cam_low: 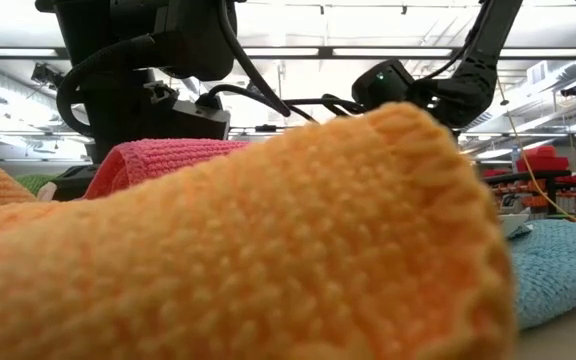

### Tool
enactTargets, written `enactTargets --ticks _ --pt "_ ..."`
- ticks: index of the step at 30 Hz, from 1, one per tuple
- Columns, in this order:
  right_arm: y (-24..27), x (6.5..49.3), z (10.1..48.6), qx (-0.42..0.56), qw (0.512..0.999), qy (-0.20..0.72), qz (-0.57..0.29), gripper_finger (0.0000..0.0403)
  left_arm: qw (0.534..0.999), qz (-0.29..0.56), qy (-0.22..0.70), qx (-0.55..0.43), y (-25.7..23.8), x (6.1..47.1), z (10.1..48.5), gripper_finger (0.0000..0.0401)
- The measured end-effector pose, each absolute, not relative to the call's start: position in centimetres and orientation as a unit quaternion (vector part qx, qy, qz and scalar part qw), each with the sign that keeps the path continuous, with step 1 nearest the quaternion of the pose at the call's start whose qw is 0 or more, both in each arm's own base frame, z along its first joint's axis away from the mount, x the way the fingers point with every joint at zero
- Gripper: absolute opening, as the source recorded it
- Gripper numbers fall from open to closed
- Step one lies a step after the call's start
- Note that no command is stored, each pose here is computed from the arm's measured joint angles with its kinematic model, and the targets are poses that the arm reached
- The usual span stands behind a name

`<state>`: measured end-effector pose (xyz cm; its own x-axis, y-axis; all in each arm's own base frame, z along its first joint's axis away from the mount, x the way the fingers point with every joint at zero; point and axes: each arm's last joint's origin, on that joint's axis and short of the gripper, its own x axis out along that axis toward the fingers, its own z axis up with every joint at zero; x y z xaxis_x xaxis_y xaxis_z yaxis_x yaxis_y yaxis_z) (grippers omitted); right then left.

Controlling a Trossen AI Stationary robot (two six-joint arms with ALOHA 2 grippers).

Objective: Fold microfiber towels
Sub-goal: Fold the top blue towel

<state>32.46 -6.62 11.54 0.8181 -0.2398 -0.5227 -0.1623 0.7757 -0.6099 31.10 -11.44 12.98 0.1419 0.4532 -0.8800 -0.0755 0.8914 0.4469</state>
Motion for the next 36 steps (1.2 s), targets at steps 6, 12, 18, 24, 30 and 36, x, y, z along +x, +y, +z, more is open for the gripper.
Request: enactTargets --ticks 6,12,18,24,30,36 --pt "-6.7 32.4 11.5 -0.331 0.894 0.301 -0.021 0.0108 0.741 0.178 0.63 0.15 -11.4 31.1 13.0 0.0107" --pt "-6.7 32.4 11.5 -0.329 0.894 0.303 -0.02 0.0065 0.74 0.174 0.631 0.155 -11.4 31.1 13.0 0.0107" --pt "-6.6 32.3 11.3 -0.315 0.897 0.311 -0.017 0.0041 0.74 0.174 0.631 0.155 -11.4 31.1 13.0 0.0107" --pt "-6.5 32.3 11.4 -0.288 0.904 0.314 -0.027 0.004 0.745 0.18 0.625 0.145 -11.5 31.2 13.0 0.0107" --pt "-5.6 31.9 13.0 -0.304 0.899 0.314 -0.013 0.004 0.746 0.181 0.625 0.143 -11.7 31.1 13.0 0.0107" --pt "-4.4 30.4 13.8 -0.292 0.882 0.37 0.03 0.004 0.745 0.173 0.625 0.152 -11.9 31.0 13.0 0.0107"
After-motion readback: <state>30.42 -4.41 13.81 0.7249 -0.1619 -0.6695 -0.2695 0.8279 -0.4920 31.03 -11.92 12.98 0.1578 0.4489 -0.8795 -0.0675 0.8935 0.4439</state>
